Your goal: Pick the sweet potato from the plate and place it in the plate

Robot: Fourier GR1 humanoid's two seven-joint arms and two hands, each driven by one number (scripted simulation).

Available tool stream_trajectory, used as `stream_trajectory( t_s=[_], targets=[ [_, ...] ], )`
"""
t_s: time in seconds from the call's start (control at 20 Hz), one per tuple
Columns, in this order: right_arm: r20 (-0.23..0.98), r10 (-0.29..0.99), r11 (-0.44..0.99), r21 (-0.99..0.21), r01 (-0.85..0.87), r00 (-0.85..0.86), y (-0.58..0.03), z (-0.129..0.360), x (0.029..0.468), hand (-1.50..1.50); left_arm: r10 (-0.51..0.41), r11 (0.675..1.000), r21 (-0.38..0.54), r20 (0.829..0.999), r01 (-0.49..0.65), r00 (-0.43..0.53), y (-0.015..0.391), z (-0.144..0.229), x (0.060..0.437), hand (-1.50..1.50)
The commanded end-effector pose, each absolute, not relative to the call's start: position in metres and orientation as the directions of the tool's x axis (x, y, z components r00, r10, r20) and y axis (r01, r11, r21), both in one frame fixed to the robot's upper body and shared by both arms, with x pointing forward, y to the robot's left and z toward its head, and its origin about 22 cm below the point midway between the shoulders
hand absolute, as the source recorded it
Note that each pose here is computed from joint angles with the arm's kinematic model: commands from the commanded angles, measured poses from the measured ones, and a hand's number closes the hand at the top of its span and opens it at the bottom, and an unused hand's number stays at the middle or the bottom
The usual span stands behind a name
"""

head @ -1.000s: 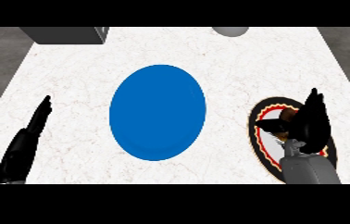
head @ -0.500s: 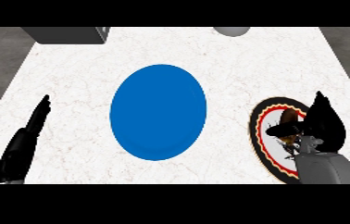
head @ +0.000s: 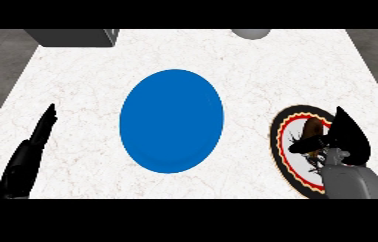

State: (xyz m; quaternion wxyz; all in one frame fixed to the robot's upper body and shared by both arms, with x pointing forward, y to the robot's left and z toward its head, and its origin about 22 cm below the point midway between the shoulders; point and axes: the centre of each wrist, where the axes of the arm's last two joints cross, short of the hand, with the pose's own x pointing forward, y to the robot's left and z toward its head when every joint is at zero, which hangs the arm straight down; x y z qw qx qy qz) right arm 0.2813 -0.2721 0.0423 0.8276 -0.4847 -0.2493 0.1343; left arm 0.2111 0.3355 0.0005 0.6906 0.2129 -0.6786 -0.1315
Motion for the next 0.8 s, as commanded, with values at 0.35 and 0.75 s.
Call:
stream_trajectory(
  t_s=[0.35,0.75],
  targets=[
    [0.230,0.425,0.519,-0.854,-0.027,0.875,-0.271,0.010,0.266,-1.50,-0.471,0.875,0.472,0.882,-0.107,0.036,0.350,-0.005,0.215,0.00],
    [0.308,0.449,0.535,-0.845,0.024,0.839,-0.295,-0.001,0.287,1.50,-0.469,0.876,0.472,0.882,-0.101,0.052,0.337,-0.010,0.214,0.00]
  ],
)
